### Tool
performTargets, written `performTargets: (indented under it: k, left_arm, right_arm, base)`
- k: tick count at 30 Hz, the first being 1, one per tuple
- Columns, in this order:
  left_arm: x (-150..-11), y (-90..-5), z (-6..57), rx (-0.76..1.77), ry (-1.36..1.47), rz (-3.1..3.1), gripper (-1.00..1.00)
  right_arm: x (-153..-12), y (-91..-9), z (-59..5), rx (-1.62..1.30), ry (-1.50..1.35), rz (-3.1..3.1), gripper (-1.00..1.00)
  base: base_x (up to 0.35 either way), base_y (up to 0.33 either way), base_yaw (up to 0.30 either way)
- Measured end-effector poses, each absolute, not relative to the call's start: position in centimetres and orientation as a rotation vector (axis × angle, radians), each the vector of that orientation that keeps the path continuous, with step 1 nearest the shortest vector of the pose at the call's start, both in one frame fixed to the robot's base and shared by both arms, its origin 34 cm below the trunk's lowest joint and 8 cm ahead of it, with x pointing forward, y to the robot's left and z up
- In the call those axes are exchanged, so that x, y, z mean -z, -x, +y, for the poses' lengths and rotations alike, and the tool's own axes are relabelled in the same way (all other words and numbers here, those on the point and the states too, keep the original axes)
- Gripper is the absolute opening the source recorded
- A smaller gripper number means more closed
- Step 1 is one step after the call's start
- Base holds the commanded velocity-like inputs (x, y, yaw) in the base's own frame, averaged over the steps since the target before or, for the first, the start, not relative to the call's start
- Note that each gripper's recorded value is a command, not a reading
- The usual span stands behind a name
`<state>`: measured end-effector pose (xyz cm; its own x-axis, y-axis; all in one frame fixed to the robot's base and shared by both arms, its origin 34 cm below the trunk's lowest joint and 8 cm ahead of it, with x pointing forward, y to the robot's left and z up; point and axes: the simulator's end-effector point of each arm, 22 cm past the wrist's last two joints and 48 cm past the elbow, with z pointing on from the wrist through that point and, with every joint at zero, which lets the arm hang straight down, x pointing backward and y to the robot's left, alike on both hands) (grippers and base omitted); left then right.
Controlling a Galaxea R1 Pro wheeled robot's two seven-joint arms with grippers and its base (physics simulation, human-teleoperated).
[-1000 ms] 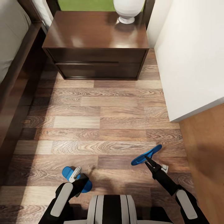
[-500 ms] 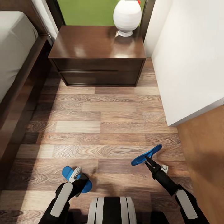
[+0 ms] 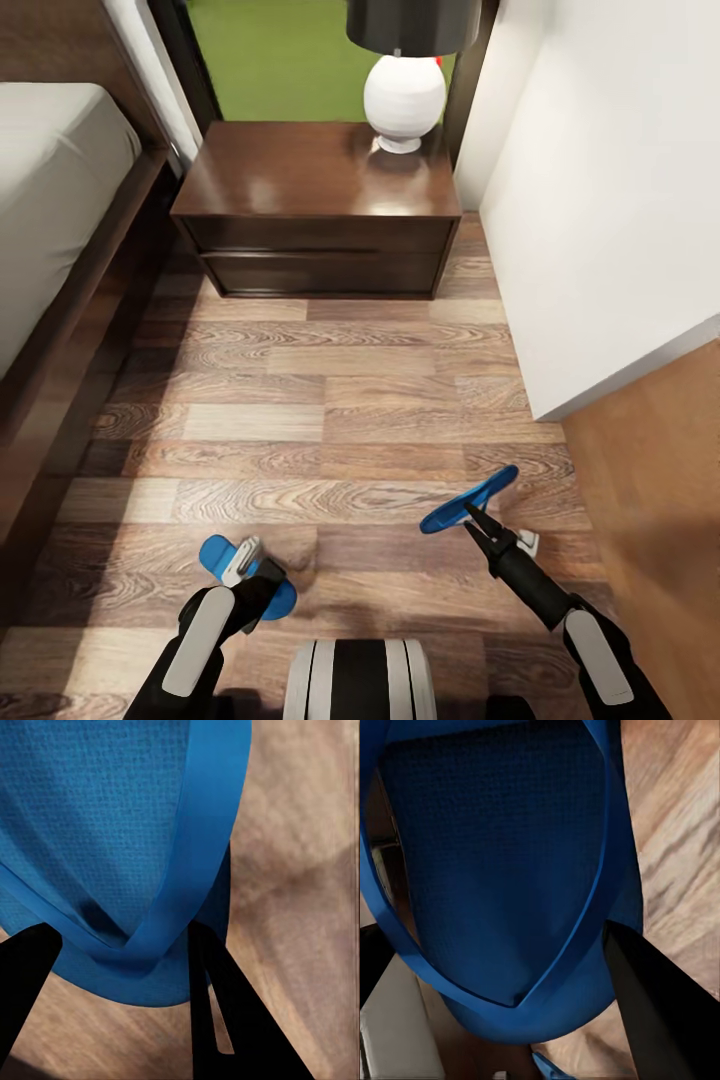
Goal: In the bedroom, move the book from the bed onto either nightstand, and place the two sandals side by side next to the bed.
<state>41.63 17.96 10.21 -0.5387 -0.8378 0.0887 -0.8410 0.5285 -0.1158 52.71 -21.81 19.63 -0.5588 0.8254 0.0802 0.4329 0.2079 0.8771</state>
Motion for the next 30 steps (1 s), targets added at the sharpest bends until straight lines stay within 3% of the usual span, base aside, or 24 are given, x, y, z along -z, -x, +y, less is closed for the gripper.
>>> performTargets:
  k: [13, 19, 30]
  left_arm:
    - [-13.1, -44.5, 14.5, -0.347, -1.359, -2.847, -1.00]
    - [-15.3, -47.3, 14.2, -0.414, -1.351, -2.915, -1.00]
    - [-19.7, -50.6, 13.3, -0.532, -1.051, -3.123, -1.00]
  right_arm:
    - [-23.0, -51.1, -16.9, -1.607, -1.207, 2.165, -1.00]
    - [-26.1, -53.6, -17.0, -1.617, -1.082, 2.134, -1.00]
    - [-28.5, -54.7, -18.4, -1.503, -0.828, 2.249, -1.00]
  base:
    - [0.000, 0.000, 0.000]
    - [0.000, 0.000, 0.000]
    - [0.000, 0.000, 0.000]
